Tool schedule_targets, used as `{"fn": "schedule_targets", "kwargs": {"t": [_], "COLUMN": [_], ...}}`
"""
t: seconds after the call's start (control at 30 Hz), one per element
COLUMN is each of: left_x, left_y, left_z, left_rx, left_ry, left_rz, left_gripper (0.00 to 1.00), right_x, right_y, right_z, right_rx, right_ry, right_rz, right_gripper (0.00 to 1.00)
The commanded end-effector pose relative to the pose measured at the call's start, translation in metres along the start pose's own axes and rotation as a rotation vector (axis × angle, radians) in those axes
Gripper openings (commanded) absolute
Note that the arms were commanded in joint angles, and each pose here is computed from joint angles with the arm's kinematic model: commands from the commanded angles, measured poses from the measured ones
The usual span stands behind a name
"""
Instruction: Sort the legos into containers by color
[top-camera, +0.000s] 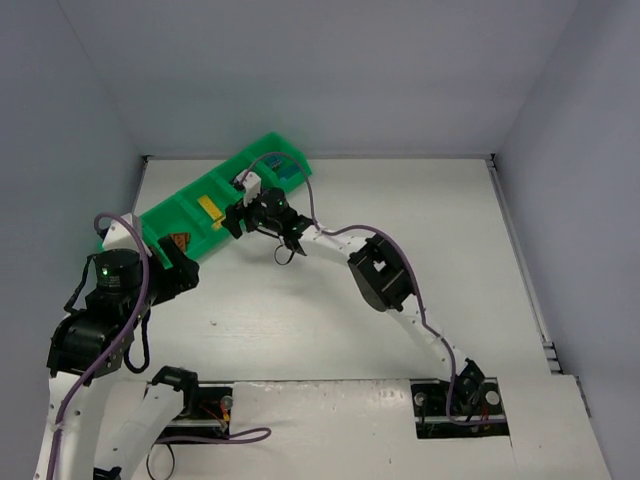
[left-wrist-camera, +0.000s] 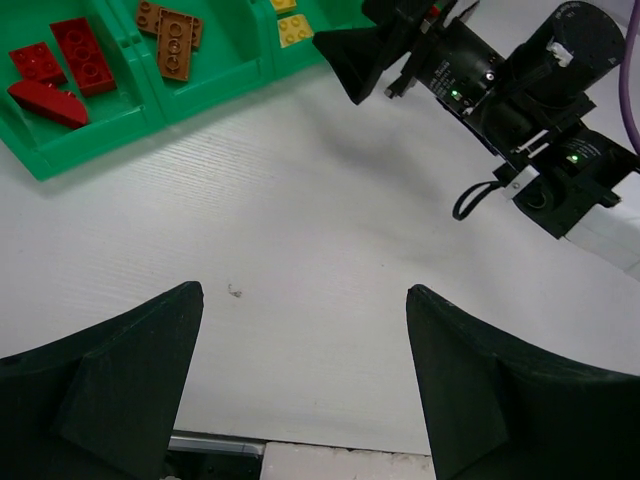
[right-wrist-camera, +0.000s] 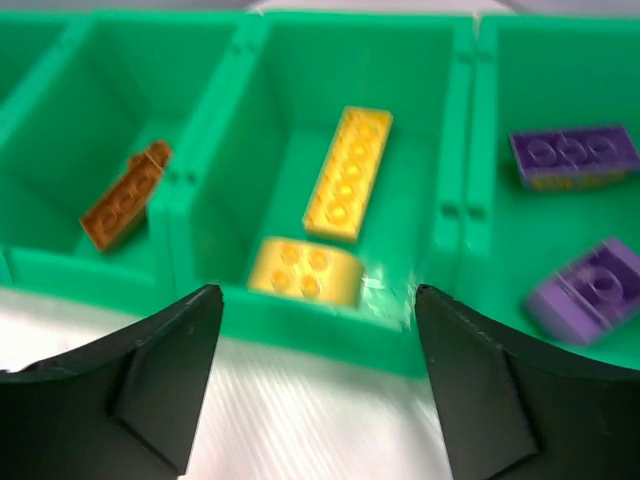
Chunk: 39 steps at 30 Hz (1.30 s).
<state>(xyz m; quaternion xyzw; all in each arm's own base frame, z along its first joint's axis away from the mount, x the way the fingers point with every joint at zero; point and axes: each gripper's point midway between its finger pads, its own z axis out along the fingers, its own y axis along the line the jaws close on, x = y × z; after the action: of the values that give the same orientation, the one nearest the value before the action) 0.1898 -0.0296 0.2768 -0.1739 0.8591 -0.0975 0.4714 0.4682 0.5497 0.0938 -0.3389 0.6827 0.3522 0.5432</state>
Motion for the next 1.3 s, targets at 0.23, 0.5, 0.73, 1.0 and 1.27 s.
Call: {"fn": "schedule_targets", "kwargs": {"t": [0.23,0.5,0.73,1.0,1.27], "left_x": [-0.022,-0.031,-0.034,-0.021,-0.012], "left_y": [-0.001,0.003,0.012,0.010,0.007], "left_z": [0.009,0.000,-0.014,-0.022,-0.025], "left_rx": [-0.022,-0.039,-0.045,0.027,0.088], "left_ry": [-0.070,-0.109,-0.178,-0.197,-0.230], "left_rz": [0.031,0.053,0.061,0.078,0.029], "left_gripper": [0.76,0.76,0.76,0.76,0.76], "right_x": [-0.170,-0.186,-0.157,-0.137,-0.113], "right_y": [-0.099,-0.149,-0.155,-0.114,-0.096], "right_z": [-0.172,-0.338,-0.462,-0.537,-0.561], "right_rx": [0.305,0.670,0.961,1.012,1.047], "right_ry": [-0.170,-0.151,-0.084,-0.151,-0.078], "right_rz": [0.019,0.221,0.296,0.226,0.233], "right_gripper": [0.97,1.00,1.00,1.00,1.00]}}
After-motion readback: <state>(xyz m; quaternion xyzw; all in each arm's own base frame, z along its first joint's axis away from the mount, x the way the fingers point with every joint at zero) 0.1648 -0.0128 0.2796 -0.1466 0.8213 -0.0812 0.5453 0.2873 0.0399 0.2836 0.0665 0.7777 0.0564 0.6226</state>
